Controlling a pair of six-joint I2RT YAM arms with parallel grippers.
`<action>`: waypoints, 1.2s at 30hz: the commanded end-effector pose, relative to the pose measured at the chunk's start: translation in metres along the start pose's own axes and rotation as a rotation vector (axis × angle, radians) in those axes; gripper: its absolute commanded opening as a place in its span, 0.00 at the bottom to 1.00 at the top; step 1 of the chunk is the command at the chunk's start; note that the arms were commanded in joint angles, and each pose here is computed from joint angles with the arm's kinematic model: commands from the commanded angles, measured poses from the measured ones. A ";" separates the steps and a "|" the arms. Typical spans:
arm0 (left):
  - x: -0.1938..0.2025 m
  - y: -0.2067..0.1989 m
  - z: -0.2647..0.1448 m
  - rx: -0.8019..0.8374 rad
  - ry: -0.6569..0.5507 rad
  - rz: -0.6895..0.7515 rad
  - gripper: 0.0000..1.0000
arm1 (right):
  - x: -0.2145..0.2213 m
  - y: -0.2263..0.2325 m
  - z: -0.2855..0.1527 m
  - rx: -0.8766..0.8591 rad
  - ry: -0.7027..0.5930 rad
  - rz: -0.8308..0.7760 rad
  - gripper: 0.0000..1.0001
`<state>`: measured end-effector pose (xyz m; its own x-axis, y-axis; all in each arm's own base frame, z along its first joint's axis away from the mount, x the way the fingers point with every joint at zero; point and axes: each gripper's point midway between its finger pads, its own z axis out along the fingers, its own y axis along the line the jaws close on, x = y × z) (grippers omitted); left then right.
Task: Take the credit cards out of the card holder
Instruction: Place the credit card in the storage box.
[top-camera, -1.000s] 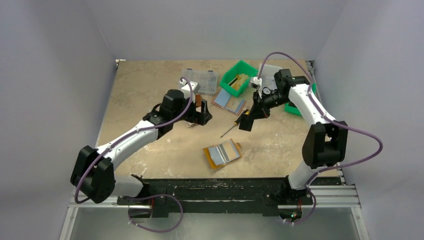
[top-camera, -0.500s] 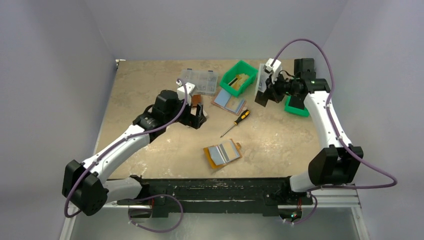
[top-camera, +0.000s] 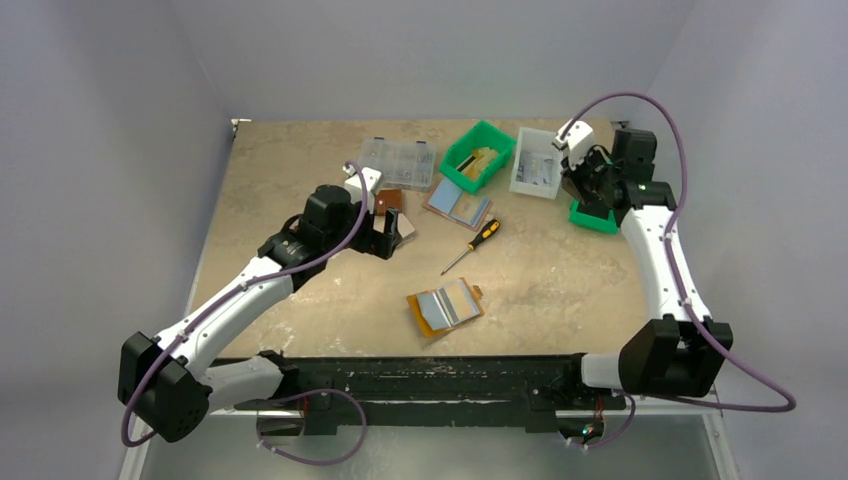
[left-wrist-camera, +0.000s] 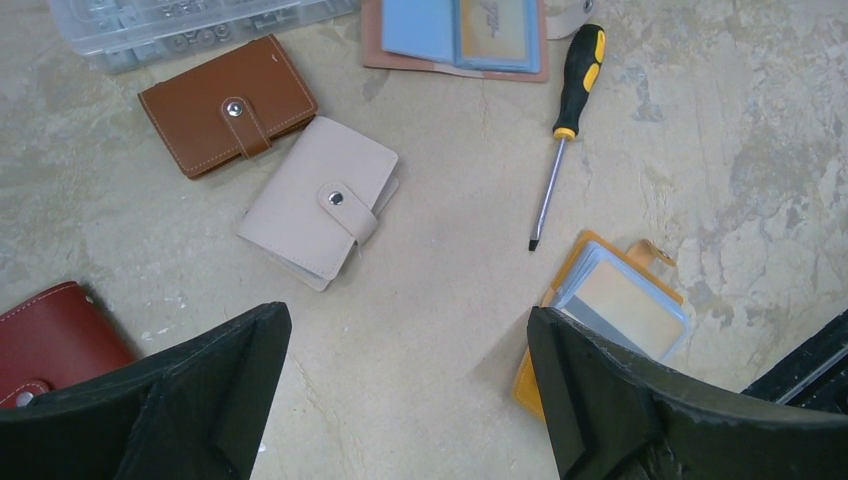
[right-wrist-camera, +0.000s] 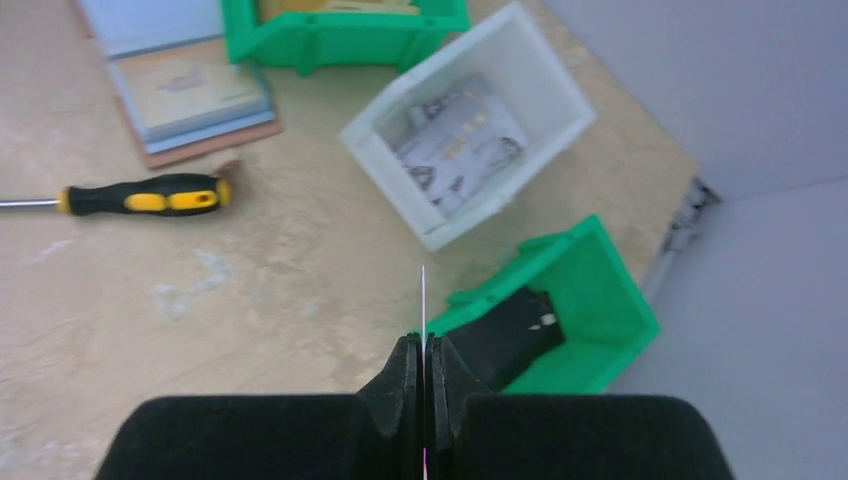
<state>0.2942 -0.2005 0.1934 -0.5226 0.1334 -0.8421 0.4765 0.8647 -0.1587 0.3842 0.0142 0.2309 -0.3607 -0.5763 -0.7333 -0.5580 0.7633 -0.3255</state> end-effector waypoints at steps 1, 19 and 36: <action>-0.011 0.007 -0.009 -0.029 -0.047 0.023 0.96 | -0.013 -0.056 -0.019 0.206 -0.049 -0.117 0.00; -0.001 0.005 0.001 -0.010 -0.010 0.019 0.96 | 0.065 -0.118 0.041 0.123 0.042 -0.392 0.00; -0.005 0.006 -0.002 -0.009 -0.022 0.012 0.96 | 0.107 -0.116 0.091 0.088 0.065 -0.497 0.09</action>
<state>0.2970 -0.1944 0.1913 -0.5232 0.1416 -0.8403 0.4647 0.8740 -0.1421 0.4733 -0.1148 0.1341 -0.1852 -0.8709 -0.4553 -0.6088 0.4654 -0.6424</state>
